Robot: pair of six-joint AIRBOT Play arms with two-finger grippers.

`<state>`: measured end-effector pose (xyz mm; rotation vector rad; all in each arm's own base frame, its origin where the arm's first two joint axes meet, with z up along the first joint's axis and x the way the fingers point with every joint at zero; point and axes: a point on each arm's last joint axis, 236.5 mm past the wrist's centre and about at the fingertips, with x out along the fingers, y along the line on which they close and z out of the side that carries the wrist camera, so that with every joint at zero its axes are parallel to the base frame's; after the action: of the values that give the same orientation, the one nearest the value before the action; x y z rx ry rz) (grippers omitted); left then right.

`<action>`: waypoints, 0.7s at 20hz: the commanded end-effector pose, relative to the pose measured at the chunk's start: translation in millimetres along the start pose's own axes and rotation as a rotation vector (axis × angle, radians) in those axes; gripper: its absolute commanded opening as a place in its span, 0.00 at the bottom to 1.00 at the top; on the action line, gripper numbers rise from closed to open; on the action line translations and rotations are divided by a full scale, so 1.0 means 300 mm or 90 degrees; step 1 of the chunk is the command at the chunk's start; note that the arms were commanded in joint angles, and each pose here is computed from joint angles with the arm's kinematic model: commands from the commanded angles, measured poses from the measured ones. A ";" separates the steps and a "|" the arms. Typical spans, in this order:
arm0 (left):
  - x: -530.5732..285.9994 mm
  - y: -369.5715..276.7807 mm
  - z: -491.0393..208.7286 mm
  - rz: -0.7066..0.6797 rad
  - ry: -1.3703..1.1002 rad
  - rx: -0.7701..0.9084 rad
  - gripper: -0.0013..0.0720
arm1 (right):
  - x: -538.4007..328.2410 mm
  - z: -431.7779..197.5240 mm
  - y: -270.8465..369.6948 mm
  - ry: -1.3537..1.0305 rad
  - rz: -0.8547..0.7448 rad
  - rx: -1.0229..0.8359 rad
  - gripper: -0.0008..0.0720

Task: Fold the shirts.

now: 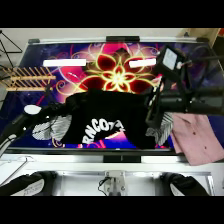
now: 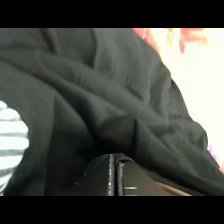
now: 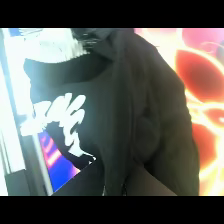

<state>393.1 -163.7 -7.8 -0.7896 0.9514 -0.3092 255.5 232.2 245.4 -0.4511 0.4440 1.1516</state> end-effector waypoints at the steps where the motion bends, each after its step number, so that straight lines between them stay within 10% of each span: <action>1: -0.011 -0.029 0.064 -0.005 -0.034 0.020 0.07 | -0.002 0.012 0.038 -0.009 0.030 0.018 0.09; 14: -0.486 -0.693 0.445 -0.175 -0.257 0.380 0.07 | -0.032 -0.210 0.080 0.173 0.061 0.034 0.09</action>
<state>454.9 -160.9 211.6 -0.5051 0.4521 -0.5512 224.3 210.2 207.3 -0.5109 0.6760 1.1995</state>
